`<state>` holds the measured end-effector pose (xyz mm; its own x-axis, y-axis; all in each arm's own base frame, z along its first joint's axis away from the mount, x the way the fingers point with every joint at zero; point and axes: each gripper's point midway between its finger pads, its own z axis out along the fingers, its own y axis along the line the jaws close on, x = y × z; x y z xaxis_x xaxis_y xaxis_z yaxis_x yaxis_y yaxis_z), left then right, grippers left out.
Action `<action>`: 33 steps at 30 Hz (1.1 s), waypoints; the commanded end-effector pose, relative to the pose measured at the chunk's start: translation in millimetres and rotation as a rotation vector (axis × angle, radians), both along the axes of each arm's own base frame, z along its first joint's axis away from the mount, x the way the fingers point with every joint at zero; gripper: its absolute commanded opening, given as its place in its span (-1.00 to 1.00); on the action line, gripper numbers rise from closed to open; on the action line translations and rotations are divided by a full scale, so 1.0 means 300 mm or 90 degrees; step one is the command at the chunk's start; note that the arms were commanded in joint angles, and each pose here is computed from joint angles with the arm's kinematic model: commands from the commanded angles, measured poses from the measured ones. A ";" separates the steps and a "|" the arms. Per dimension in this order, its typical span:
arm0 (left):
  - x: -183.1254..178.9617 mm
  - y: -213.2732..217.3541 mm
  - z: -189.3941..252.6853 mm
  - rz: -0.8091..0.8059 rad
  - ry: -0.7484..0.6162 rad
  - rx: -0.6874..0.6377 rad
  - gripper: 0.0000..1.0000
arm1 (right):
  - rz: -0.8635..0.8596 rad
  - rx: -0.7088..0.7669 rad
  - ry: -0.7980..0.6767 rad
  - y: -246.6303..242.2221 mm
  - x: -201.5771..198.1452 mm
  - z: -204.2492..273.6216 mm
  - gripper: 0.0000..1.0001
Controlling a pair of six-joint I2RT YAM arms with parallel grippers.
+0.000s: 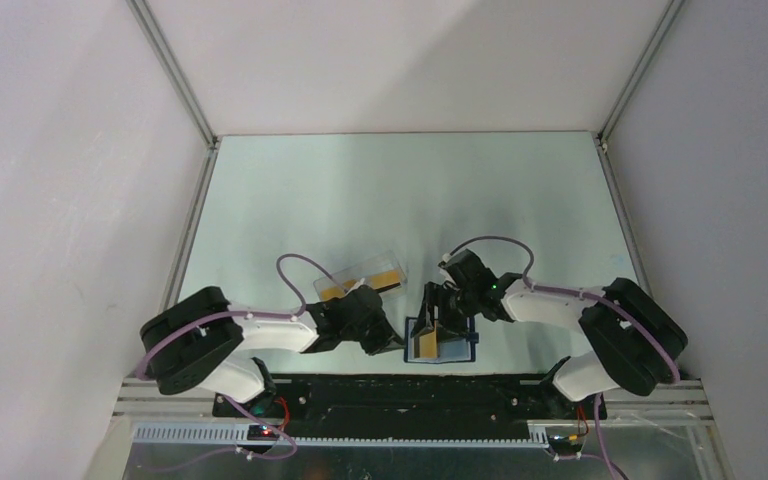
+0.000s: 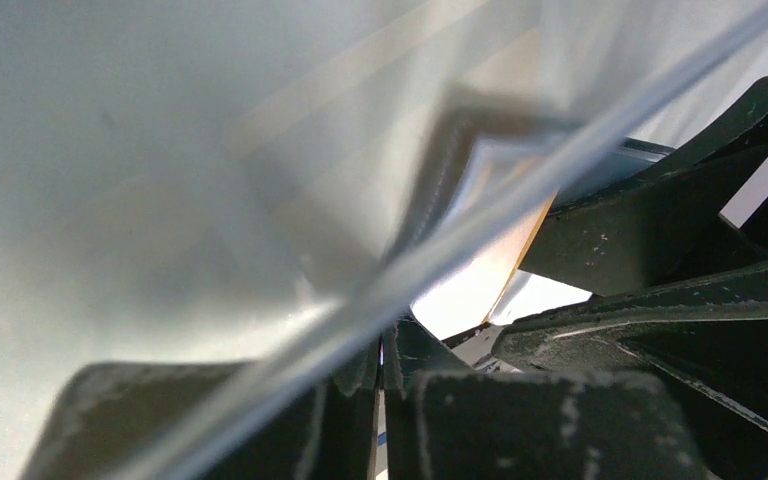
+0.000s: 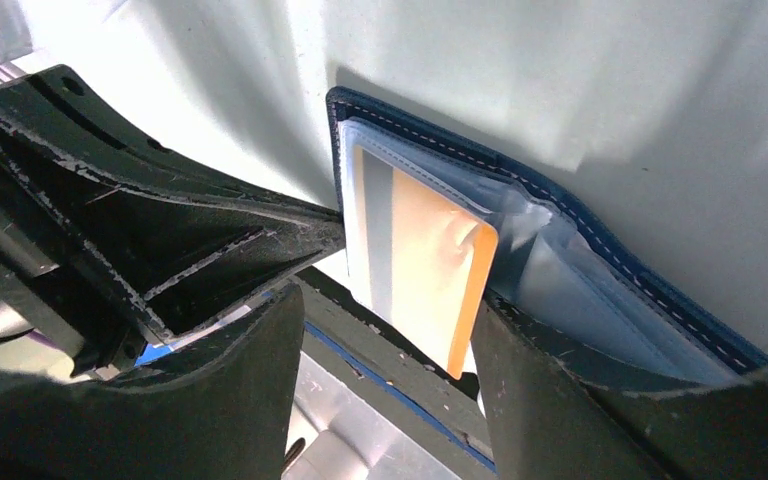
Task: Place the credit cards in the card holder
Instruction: Insert the credit card into the card holder.
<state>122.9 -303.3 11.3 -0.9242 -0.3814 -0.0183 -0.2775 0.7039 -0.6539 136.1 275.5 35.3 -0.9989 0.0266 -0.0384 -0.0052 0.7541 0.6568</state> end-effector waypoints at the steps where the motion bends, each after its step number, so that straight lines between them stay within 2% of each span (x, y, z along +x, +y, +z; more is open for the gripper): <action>1: 0.003 0.055 -0.019 0.008 -0.020 0.049 -1.00 | 0.047 -0.045 -0.009 0.018 -0.029 -0.055 0.27; 3: 0.004 0.058 0.001 0.009 -0.028 0.045 -0.97 | 0.078 -0.061 -0.024 0.018 -0.018 -0.061 0.22; 5: 0.010 0.062 0.024 0.009 -0.038 0.045 -0.79 | 0.122 -0.087 -0.044 0.014 0.000 -0.065 0.14; 7: 0.011 0.073 0.049 0.003 -0.050 0.055 -0.46 | 0.170 -0.103 -0.065 0.018 0.020 -0.060 0.04; 8: 0.011 0.096 0.044 0.004 -0.053 0.077 -0.21 | 0.197 -0.109 -0.082 0.023 0.036 -0.045 0.02; 9: 0.021 0.113 0.060 0.005 -0.071 0.089 -0.09 | 0.210 -0.117 -0.080 0.022 0.038 -0.053 0.02; 10: 0.033 0.124 0.067 0.011 -0.087 0.098 0.11 | 0.229 -0.130 -0.090 0.019 0.049 -0.043 0.05; 12: 0.046 0.149 0.087 0.009 -0.115 0.112 0.32 | 0.240 -0.155 -0.098 0.006 0.064 -0.037 0.14; 14: 0.058 0.175 0.100 0.003 -0.135 0.132 0.44 | 0.238 -0.163 -0.105 -0.001 0.070 -0.021 0.32; 17: 0.082 0.208 0.112 -0.012 -0.149 0.169 0.48 | 0.226 -0.164 -0.115 -0.010 0.068 0.016 0.56; 19: 0.100 0.213 0.120 -0.020 -0.153 0.183 0.47 | 0.216 -0.171 -0.119 -0.022 0.063 0.039 0.63; 27: 0.179 0.119 0.183 -0.101 -0.200 0.198 0.40 | 0.151 -0.157 -0.114 -0.069 0.015 0.140 0.68; 30: 0.206 0.052 0.176 -0.155 -0.202 0.207 0.29 | 0.133 -0.147 -0.095 -0.096 -0.027 0.138 0.60; 33: 0.233 0.008 0.176 -0.179 -0.207 0.211 0.07 | 0.106 -0.138 -0.062 -0.117 -0.070 0.115 0.25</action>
